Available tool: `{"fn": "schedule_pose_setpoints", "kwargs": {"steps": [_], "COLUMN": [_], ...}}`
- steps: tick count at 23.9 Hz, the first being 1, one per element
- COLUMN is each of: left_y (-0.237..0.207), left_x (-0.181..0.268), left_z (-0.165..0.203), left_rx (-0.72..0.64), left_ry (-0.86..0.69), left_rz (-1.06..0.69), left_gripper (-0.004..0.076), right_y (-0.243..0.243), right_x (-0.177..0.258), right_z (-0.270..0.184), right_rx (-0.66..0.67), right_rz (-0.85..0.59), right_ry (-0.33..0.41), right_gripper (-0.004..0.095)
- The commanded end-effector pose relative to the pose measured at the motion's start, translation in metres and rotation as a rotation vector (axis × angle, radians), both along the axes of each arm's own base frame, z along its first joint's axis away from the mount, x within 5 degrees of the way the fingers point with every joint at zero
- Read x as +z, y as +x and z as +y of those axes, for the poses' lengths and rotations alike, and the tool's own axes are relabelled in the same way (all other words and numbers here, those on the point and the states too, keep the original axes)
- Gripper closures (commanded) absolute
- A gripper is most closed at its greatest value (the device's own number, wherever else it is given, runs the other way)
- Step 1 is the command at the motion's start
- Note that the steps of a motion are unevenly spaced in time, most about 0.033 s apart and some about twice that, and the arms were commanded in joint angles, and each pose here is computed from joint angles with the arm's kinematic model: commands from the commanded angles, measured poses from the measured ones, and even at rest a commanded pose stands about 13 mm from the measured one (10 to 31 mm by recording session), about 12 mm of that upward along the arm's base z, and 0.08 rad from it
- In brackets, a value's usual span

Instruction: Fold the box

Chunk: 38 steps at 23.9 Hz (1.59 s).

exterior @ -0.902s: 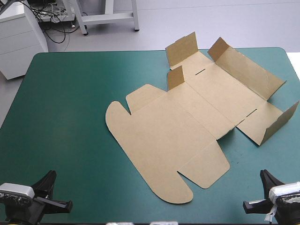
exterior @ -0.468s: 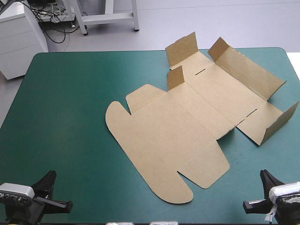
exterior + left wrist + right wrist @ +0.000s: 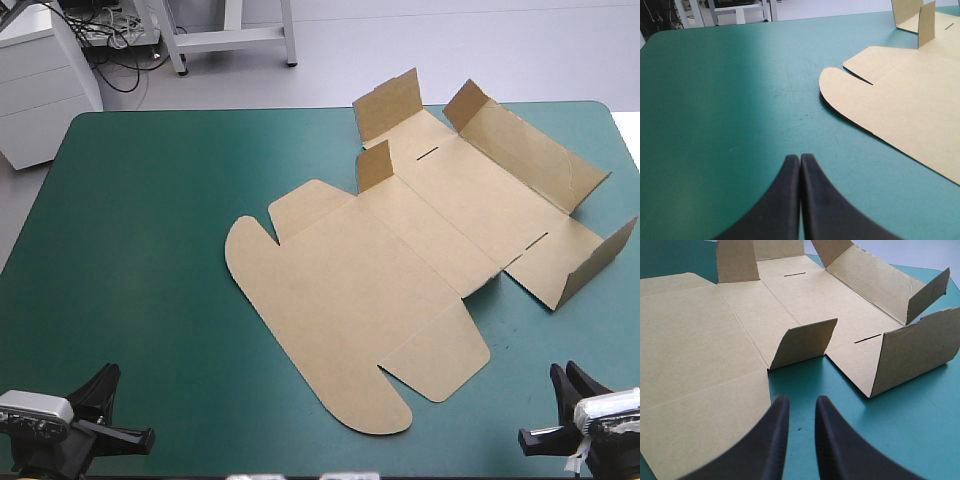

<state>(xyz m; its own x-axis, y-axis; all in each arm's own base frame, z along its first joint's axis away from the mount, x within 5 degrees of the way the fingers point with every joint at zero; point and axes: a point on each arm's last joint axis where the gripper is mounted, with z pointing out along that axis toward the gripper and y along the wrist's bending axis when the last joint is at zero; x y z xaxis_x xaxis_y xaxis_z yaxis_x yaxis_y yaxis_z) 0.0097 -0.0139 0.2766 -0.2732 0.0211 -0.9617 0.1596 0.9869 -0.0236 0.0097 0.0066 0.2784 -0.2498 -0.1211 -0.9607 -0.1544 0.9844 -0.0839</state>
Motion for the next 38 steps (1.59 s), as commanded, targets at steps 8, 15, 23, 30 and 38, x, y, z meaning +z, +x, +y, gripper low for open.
{"fn": "schedule_pose_setpoints", "kwargs": {"steps": [8, 15, 23, 30, 38], "left_y": [-0.003, -0.003, -0.003, -0.003, -0.003], "left_x": [0.012, 0.012, 0.012, 0.012, 0.012], "left_z": [0.000, 0.000, 0.000, 0.000, 0.000], "left_rx": [0.004, 0.004, 0.004, 0.004, 0.004], "left_ry": [-0.021, -0.021, -0.021, -0.021, -0.021], "left_rz": [-0.096, -0.096, -0.096, -0.096, -0.096], "left_gripper": [0.0756, 0.0756, 0.0756, 0.0756, 0.0756], "right_y": [-0.007, -0.007, 0.035, 0.115, 0.196], "right_x": [0.015, 0.015, 0.038, 0.053, 0.038], "right_z": [-0.001, -0.001, 0.002, 0.008, 0.018], "right_rx": [-0.010, -0.011, -0.116, -0.231, -0.326], "right_rz": [-0.125, -0.124, 0.046, 0.289, 0.481], "right_ry": [0.010, 0.015, 0.396, 0.601, 0.775], "right_gripper": [0.0342, 0.0337, 0.0291, 0.0291, 0.0291]}}
